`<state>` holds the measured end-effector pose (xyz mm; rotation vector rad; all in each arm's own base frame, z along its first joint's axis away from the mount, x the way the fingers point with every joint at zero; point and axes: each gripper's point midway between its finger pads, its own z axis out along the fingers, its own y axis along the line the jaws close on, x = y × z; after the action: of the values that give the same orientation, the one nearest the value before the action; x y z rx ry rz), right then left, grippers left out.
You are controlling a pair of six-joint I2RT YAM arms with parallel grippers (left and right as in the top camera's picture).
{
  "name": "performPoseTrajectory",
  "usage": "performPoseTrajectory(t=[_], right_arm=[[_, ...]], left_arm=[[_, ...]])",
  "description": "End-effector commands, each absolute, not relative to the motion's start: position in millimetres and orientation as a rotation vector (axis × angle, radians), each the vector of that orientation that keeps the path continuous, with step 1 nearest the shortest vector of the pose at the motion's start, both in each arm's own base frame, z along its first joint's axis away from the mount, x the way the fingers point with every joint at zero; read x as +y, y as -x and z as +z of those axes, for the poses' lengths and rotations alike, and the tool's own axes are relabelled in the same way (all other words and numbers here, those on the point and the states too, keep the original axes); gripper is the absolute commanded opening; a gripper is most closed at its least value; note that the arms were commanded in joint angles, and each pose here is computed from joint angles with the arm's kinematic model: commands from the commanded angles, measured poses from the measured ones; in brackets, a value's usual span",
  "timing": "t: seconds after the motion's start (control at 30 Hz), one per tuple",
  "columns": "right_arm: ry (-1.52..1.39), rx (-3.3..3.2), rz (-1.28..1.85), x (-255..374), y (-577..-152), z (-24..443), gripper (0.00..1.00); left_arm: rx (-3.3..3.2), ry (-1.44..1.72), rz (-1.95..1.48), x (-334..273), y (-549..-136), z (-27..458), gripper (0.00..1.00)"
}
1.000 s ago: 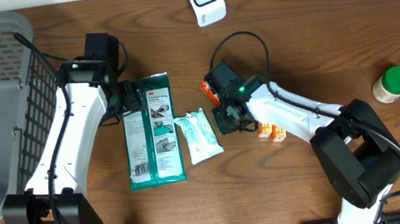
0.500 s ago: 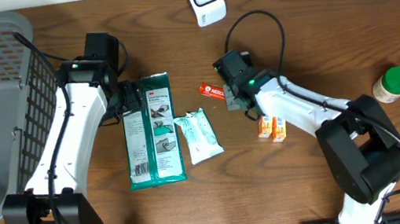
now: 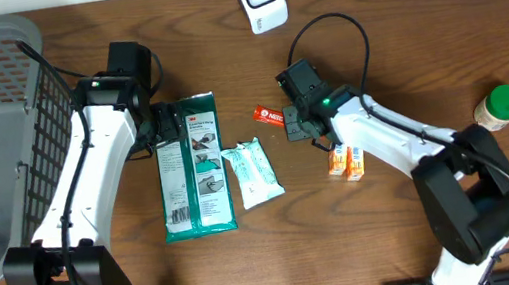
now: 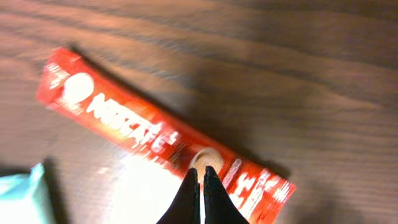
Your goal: Scan the item barcode
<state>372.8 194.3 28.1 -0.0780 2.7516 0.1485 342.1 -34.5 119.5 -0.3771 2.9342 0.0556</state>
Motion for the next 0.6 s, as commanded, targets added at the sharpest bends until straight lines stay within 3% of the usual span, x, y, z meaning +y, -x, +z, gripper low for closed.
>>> performPoseTrajectory(t=[0.0, 0.23, 0.57], right_arm=[[0.022, 2.775, 0.239, 203, -366, 37, 0.01], [-0.020, 2.834, 0.145, 196, -354, 6, 0.01], [-0.094, 2.701, -0.144, 162, -384, -13, 0.02]], left_arm=[[2.920, 0.378, 0.063, -33, -345, 125, 0.87], [2.920, 0.378, 0.063, -33, -345, 125, 0.87], [2.920, 0.378, 0.063, -33, -345, 125, 0.87]])
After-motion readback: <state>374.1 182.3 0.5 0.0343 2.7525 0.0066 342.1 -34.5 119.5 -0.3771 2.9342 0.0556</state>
